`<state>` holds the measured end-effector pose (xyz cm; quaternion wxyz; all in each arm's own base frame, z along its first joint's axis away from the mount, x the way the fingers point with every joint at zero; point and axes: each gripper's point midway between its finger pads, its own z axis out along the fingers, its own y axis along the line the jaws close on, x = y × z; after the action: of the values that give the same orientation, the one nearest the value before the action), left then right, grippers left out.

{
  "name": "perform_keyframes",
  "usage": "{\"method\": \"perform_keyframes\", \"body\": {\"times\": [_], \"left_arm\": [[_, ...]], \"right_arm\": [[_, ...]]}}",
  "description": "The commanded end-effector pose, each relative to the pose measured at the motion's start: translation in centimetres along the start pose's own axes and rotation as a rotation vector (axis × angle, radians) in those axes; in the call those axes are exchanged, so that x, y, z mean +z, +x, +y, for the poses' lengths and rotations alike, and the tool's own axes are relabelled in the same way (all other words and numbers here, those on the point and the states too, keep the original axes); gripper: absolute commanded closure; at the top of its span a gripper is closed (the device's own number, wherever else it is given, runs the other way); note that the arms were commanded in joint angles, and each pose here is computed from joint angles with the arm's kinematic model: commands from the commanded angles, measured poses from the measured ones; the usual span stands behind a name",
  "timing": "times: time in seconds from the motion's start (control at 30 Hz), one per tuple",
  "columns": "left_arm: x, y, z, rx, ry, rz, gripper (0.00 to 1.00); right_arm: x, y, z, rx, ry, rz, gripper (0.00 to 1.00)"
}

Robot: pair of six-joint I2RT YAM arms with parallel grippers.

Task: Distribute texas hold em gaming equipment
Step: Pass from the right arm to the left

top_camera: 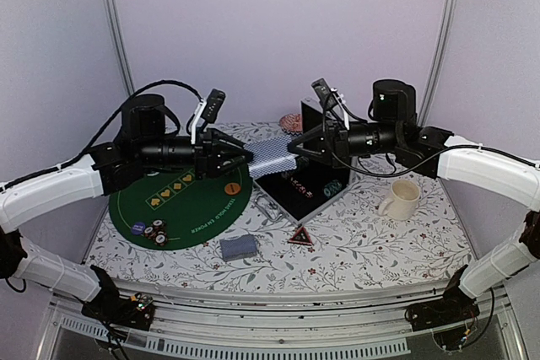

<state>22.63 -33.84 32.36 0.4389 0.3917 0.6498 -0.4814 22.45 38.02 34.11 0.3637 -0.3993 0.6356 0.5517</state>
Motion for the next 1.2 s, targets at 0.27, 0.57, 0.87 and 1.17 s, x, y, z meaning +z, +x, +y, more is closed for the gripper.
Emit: {"method": "perform_keyframes", "body": {"times": [0.27, 0.57, 0.87, 1.17], "left_arm": [[-0.1, -0.8, -2.3, 0.066, 0.066, -0.040, 1.00], [-3.1, 0.0, 8.1, 0.026, -0.522, 0.153, 1.00], [-10.1, 3.5, 16.5, 0.022, -1.009, 0.429, 1.00], [-12.9, 5.1, 18.3, 0.004, -1.120, 0.508, 1.00]], "right_arm": [[0.1, -0.4, 0.5, -0.048, -0.007, -0.017, 0.98], [-2.2, -0.2, -5.0, 0.017, 0.304, -0.032, 0.28], [-3.8, 0.6, -6.3, 0.039, 0.406, -0.021, 0.16], [-3.5, 1.0, -6.7, 0.051, 0.408, -0.001, 0.15]]}}
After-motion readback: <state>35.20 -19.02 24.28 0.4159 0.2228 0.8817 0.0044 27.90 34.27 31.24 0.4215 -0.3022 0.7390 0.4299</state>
